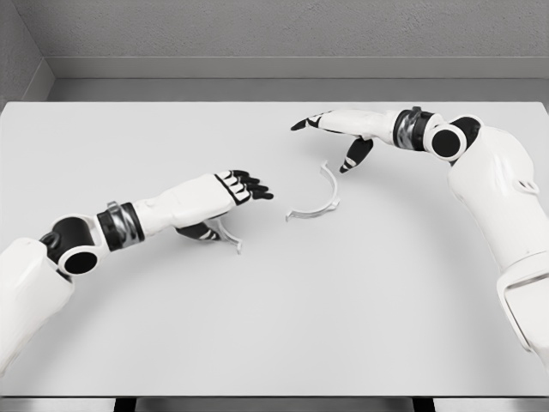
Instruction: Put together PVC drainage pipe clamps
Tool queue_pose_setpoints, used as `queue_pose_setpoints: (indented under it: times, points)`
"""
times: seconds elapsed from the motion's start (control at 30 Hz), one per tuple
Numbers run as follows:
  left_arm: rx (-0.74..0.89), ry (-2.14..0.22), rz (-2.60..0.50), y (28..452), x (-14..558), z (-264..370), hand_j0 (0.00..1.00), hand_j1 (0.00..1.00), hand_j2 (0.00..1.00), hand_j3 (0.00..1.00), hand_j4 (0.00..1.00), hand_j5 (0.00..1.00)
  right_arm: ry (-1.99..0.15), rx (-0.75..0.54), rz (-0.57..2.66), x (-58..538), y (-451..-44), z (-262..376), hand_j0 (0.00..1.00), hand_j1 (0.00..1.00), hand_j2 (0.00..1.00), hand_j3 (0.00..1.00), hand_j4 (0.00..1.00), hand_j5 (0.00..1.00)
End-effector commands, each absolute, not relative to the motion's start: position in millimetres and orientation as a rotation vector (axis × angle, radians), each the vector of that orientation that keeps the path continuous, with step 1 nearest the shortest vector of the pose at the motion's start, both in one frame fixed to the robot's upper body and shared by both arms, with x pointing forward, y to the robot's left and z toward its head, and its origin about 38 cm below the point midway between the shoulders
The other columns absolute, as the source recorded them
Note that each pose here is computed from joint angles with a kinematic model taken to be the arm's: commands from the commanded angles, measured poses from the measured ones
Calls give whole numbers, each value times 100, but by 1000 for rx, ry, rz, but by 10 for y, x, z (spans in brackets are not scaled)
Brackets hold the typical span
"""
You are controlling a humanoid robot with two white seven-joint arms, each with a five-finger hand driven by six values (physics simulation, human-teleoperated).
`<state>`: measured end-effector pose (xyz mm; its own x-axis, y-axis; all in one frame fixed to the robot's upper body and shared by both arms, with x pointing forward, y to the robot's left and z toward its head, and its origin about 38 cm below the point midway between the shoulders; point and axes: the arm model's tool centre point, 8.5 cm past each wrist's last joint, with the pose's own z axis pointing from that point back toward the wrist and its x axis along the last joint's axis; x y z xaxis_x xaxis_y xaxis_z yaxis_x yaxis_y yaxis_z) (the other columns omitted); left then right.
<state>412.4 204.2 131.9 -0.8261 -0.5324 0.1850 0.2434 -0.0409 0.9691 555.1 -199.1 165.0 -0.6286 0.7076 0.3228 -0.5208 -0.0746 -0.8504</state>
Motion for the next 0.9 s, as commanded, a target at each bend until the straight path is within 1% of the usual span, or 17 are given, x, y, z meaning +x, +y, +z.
queue_pose_setpoints:
  times: [0.0, 0.13, 0.23, 0.37, 0.63, 0.87]
  points:
    - [368, -1658, -1924, 2380, 4158, 1391, 100, 100, 100, 100, 100, 100, -1337, -230, 1822, 5558, -1985, 1653, 98, 98, 98, 98, 98, 98]
    - [460, -1595, -1928, 2754, 4246, 1535, 100, 100, 100, 100, 100, 100, -1332, -250, 1834, 5559, -1978, 1635, 97, 97, 97, 97, 97, 97]
    - [475, -1586, -1864, 2951, 4348, 1612, 100, 100, 100, 100, 100, 100, -1332, -271, 1844, 5564, -1968, 1634, 97, 97, 97, 97, 97, 97]
    - [484, -1583, -1855, 2971, 4400, 1635, 100, 100, 100, 100, 100, 100, -1330, -283, 1859, 5565, -1913, 1619, 97, 97, 97, 97, 97, 97]
    - [487, -1571, -1841, 3015, 4421, 1609, 100, 100, 100, 100, 100, 100, -1300, -289, 1871, 5560, -1934, 1552, 96, 96, 96, 96, 96, 96]
    - [511, -1558, -1821, 3128, 4444, 1639, 100, 100, 100, 100, 100, 100, -1309, -285, 1905, 5544, -1796, 1562, 95, 95, 95, 95, 95, 95]
